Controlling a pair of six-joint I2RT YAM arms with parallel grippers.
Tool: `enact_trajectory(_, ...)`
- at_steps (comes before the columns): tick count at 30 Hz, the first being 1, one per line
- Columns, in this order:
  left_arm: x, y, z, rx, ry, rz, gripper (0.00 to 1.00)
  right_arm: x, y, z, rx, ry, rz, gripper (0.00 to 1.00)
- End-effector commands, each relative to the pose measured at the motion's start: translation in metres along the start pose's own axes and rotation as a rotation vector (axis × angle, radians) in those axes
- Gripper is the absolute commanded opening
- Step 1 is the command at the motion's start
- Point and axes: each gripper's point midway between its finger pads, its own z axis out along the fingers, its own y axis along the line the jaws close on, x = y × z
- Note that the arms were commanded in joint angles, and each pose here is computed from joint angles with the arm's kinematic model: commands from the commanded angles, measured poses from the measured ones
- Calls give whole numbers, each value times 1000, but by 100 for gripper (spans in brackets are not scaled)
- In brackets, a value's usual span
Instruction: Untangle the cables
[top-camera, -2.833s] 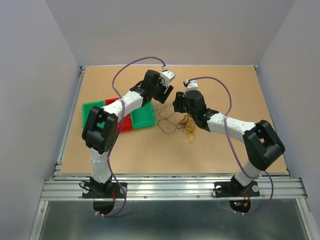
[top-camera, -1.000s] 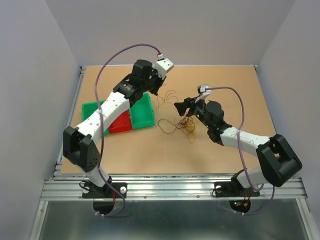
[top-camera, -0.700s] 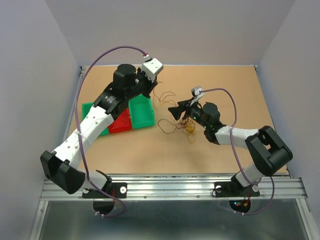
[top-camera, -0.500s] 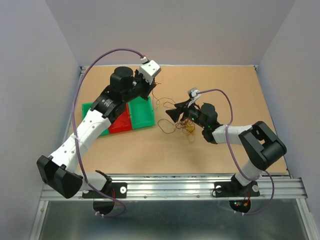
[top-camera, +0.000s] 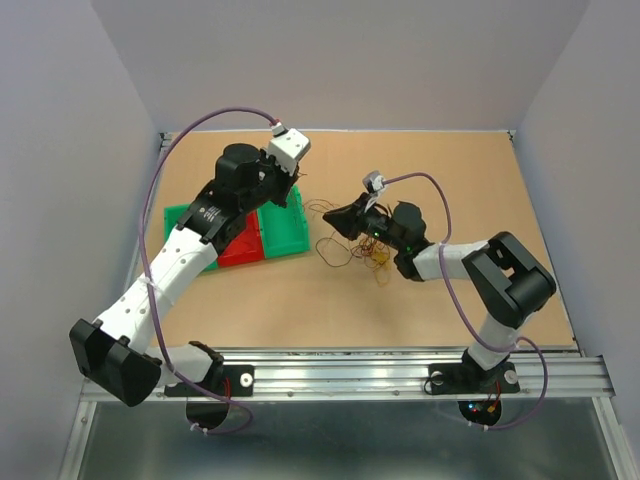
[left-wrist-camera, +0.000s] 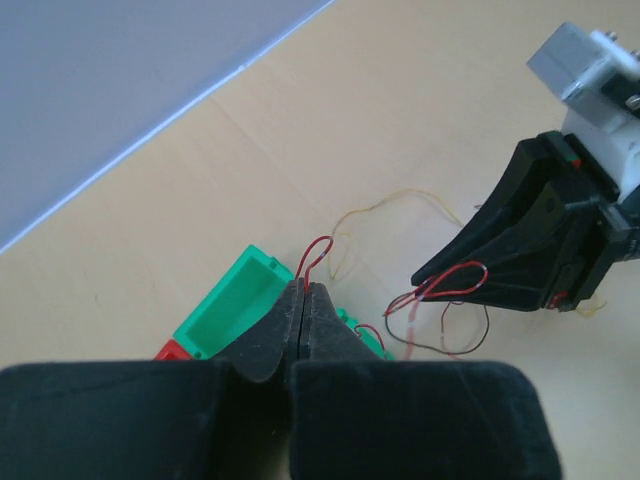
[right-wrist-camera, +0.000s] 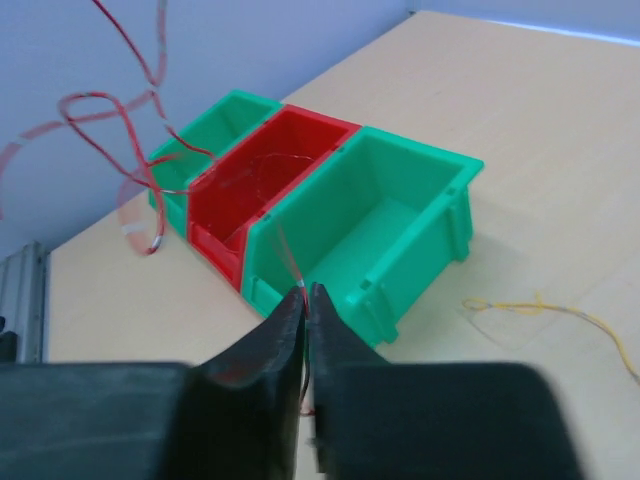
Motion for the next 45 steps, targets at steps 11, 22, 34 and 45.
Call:
enact_trajectory(11, 43, 69, -21, -63, 21, -118, 0, -16, 64, 76, -183, -92, -19, 1)
enact_trajectory(22, 104, 106, -34, -215, 105, -121, 0, 4, 108, 161, -209, -161, -13, 1)
enact_trajectory(34, 158, 157, -53, -312, 189, -216, 0, 39, 95, 218, -181, -179, -33, 1)
enact_trajectory(45, 185, 155, -33, -259, 234, -270, 0, 52, 69, 215, -63, -158, -92, 3)
